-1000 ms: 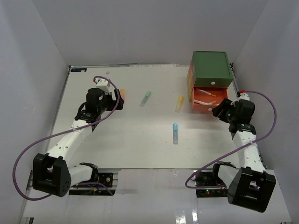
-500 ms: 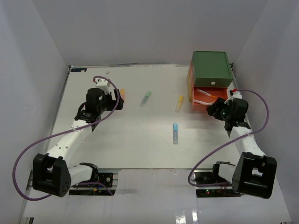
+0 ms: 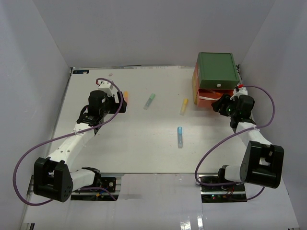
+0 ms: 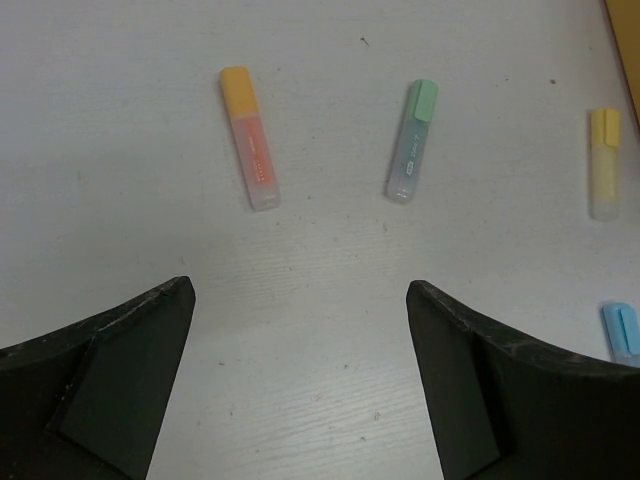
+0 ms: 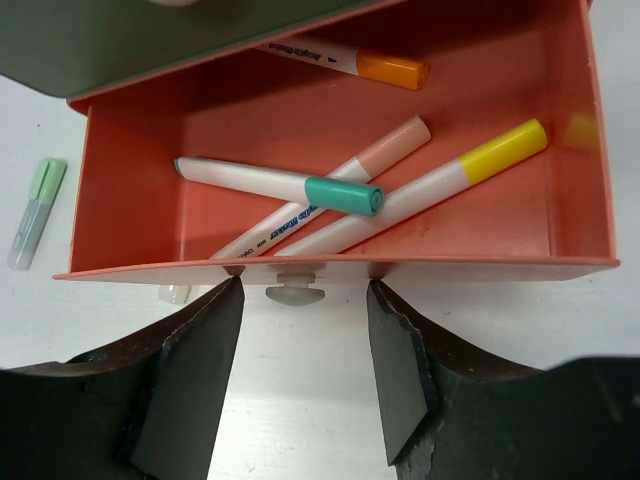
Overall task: Sort the stationery into containers
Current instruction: Close the drawer in the storage box.
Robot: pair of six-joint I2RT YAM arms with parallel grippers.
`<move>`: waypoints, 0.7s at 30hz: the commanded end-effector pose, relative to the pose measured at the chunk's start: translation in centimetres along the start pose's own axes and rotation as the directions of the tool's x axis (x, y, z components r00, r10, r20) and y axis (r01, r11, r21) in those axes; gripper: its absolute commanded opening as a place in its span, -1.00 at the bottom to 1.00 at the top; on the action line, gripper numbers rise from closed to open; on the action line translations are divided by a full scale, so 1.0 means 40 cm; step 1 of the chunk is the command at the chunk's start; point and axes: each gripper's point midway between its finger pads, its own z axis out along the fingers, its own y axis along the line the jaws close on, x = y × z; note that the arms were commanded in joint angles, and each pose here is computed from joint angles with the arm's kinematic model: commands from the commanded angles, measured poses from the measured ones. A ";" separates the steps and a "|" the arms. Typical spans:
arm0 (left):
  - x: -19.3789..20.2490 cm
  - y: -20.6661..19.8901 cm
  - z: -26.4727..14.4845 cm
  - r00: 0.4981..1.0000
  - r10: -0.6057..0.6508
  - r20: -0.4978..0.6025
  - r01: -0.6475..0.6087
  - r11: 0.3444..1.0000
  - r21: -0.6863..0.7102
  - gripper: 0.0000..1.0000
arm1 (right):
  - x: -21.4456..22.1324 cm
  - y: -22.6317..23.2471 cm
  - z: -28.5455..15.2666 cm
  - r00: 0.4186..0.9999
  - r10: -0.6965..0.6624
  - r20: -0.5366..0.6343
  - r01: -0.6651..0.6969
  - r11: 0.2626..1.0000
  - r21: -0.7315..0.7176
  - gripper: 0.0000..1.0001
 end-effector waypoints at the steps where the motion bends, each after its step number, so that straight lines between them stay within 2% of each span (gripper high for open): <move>1: -0.034 -0.011 -0.005 1.000 0.009 0.030 -0.009 1.000 0.014 0.96 | -0.108 0.033 0.030 0.992 -0.029 0.123 0.036 0.998 -0.052 0.18; 21: -0.027 -0.011 0.004 1.000 0.010 0.019 -0.011 1.000 0.015 0.96 | -0.137 0.021 0.122 0.983 0.052 0.174 -0.038 0.995 -0.088 0.17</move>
